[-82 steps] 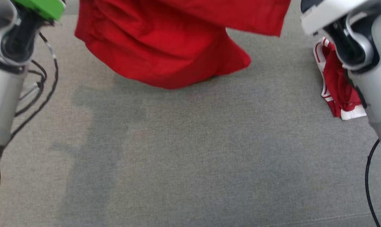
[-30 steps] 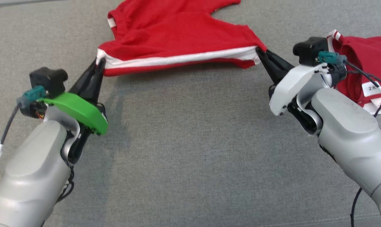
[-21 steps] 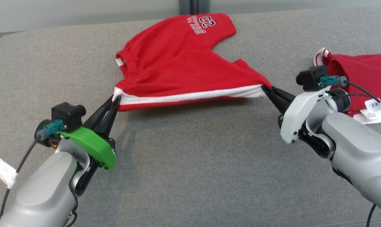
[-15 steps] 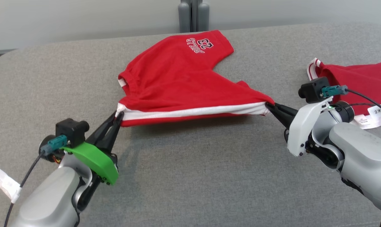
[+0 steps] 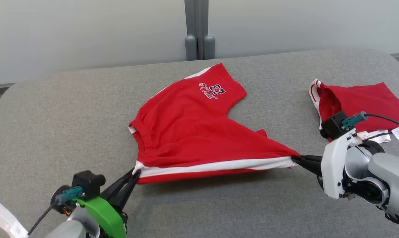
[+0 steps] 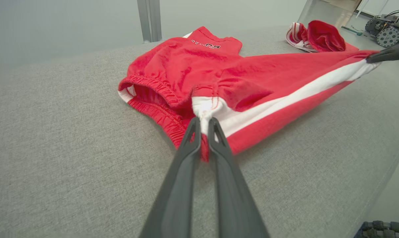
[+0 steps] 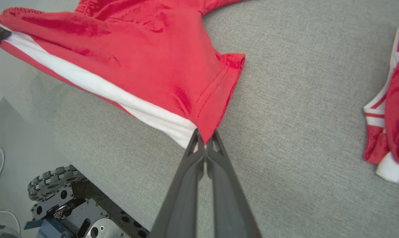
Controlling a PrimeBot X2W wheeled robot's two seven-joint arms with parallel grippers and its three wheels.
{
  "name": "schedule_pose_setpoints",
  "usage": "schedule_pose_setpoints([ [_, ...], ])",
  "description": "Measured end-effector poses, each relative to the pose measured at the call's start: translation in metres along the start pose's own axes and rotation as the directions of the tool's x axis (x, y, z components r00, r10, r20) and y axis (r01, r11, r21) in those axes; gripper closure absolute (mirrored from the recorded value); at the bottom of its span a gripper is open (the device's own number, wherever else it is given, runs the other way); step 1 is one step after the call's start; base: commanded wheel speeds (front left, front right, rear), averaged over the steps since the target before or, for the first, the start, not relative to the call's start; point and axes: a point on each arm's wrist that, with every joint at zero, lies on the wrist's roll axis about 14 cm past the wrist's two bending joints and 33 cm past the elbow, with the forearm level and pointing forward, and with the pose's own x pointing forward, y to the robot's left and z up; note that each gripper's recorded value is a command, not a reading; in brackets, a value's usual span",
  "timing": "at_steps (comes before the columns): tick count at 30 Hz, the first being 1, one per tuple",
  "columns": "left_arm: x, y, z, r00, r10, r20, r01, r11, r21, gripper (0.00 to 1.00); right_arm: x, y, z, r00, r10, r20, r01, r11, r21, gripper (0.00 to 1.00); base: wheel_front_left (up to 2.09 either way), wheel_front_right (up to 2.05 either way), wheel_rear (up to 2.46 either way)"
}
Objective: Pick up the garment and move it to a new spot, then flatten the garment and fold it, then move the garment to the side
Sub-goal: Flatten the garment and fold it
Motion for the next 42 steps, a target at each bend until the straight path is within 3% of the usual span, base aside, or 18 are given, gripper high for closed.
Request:
schedule_pose_setpoints([
  [7, -0.019, -0.025, -0.025, 0.992, -0.065, -0.105, 0.062, 0.998, -0.033, 1.0, -0.023, 0.001, -0.033, 0.986, 0.035, -0.165, -0.026, 0.998, 0.057, 1.0, 0.0, 0.0, 0.0],
  [10, -0.027, -0.038, -0.035, 0.985, -0.1, -0.143, 0.09, 0.993, -0.072, 1.0, -0.034, -0.004, -0.046, 0.968, 0.023, -0.249, -0.017, 0.999, 0.028, 1.0, 0.0, 0.0, 0.0],
  [16, -0.038, -0.047, -0.041, 0.975, -0.137, -0.176, 0.121, 0.987, -0.102, 1.0, -0.042, -0.003, -0.046, 0.959, 0.051, -0.279, -0.031, 0.997, 0.074, 1.0, 0.0, 0.0, 0.0],
  [28, -0.011, -0.021, -0.004, 0.996, -0.071, -0.046, 0.065, 0.992, -0.111, 1.0, -0.013, -0.027, 0.038, 0.981, 0.015, -0.195, -0.017, 1.0, -0.009, 1.0, 0.0, 0.0, 0.0],
  [35, 0.007, -0.001, 0.014, 0.999, -0.014, 0.029, 0.017, 0.994, -0.112, 1.0, 0.029, -0.037, 0.089, 0.981, 0.0, -0.193, -0.015, 0.997, -0.076, 1.0, 0.0, 0.0, 0.0],
  [42, 0.019, 0.023, 0.019, 0.996, 0.067, 0.063, -0.058, 0.989, -0.133, 1.0, 0.081, -0.03, 0.133, 0.983, -0.011, -0.185, -0.029, 0.977, -0.209, 1.0, 0.0, 0.0, 0.0],
])
